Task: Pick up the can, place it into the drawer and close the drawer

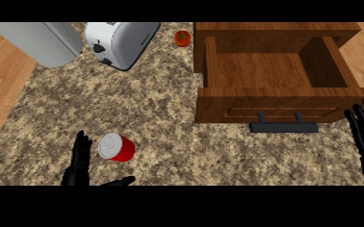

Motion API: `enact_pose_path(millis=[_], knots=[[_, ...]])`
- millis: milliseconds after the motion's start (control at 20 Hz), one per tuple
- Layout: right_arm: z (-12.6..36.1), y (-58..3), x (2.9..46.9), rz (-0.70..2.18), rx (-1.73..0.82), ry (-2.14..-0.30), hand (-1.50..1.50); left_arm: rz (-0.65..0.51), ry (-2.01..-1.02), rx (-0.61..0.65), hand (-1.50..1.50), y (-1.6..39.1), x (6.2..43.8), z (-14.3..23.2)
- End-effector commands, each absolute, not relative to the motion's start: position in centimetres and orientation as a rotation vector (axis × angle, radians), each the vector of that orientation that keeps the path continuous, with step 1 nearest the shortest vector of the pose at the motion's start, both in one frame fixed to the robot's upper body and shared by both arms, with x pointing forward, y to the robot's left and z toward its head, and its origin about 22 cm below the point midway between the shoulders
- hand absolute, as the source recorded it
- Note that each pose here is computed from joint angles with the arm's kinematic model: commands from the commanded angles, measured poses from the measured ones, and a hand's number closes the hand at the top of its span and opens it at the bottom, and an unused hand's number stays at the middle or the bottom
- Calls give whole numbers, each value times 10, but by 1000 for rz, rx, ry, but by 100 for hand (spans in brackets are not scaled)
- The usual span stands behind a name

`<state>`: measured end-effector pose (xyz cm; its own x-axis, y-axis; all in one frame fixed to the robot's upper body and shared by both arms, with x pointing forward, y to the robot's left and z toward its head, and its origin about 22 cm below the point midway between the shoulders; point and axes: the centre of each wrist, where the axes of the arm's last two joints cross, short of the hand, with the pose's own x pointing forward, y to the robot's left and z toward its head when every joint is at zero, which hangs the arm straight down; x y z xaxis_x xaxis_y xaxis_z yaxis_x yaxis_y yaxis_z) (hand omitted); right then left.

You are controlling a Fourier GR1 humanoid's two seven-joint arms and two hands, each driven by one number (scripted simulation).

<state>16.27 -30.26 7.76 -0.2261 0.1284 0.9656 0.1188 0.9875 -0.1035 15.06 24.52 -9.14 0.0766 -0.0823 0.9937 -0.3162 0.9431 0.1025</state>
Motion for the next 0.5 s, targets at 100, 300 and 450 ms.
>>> enact_pose_path(millis=[100, 300, 450], knots=[[97, -300, 171, 0, -177, -1793, -150, 173, -1496, 309, -150, 241, 161, -93], [92, -297, 155, 30, -179, -1805, -150, 181, -1503, 320, -150, 236, 154, -101], [91, -298, 148, 5, -185, -1816, -150, 201, -1489, 320, -150, 249, 190, -96]])
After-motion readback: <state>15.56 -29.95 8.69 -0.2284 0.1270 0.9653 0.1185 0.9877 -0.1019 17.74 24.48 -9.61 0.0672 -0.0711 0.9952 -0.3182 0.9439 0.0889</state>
